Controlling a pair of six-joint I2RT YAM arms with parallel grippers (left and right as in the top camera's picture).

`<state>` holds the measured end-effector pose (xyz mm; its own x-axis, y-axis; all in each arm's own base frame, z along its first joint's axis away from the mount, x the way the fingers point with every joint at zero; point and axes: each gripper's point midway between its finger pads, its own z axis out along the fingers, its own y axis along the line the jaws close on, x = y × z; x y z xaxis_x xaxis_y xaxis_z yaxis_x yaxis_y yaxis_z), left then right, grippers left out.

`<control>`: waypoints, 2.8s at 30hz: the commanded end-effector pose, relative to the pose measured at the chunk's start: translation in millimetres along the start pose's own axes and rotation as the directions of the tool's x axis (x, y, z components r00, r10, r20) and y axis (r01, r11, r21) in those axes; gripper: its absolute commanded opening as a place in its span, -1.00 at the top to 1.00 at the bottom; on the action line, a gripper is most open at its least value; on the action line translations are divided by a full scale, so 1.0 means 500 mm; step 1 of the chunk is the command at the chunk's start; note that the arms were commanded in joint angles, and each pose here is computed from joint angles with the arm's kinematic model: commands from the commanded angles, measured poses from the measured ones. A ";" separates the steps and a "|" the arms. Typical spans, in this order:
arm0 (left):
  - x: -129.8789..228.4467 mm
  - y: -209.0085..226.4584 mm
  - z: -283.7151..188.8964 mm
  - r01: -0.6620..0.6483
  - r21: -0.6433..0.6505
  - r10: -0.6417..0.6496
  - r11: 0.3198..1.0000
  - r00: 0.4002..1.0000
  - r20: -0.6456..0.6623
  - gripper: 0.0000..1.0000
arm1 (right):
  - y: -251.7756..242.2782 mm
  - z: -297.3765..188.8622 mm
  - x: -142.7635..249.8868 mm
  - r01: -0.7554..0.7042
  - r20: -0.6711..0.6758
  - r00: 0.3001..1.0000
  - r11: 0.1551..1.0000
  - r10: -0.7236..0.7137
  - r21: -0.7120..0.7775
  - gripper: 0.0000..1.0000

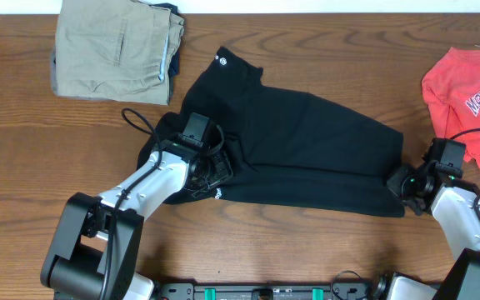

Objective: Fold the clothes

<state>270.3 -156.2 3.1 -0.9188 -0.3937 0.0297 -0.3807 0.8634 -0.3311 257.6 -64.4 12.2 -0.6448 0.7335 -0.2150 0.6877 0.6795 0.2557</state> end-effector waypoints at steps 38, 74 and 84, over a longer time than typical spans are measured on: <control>0.024 0.122 0.046 0.035 -0.219 -0.038 0.975 0.999 -0.009 -0.36 | -0.023 0.002 0.084 0.101 -0.196 0.977 0.993 -0.086 0.067 0.93; 0.024 0.122 0.046 0.035 -0.219 -0.038 0.975 0.999 -0.009 -0.36 | -0.001 0.024 -0.024 0.028 -0.027 0.999 0.994 -0.025 0.102 0.86; 0.024 0.122 0.046 0.035 -0.219 -0.038 0.975 0.999 -0.008 -0.36 | 0.010 0.025 -0.053 -0.019 0.038 0.999 0.996 0.016 0.083 0.86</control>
<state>270.6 -156.8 3.1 -0.9196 -0.3921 0.0254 -0.3779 0.8649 -0.3305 274.1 -76.7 3.6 -0.6532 0.7214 -0.2303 0.7038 0.6905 0.1669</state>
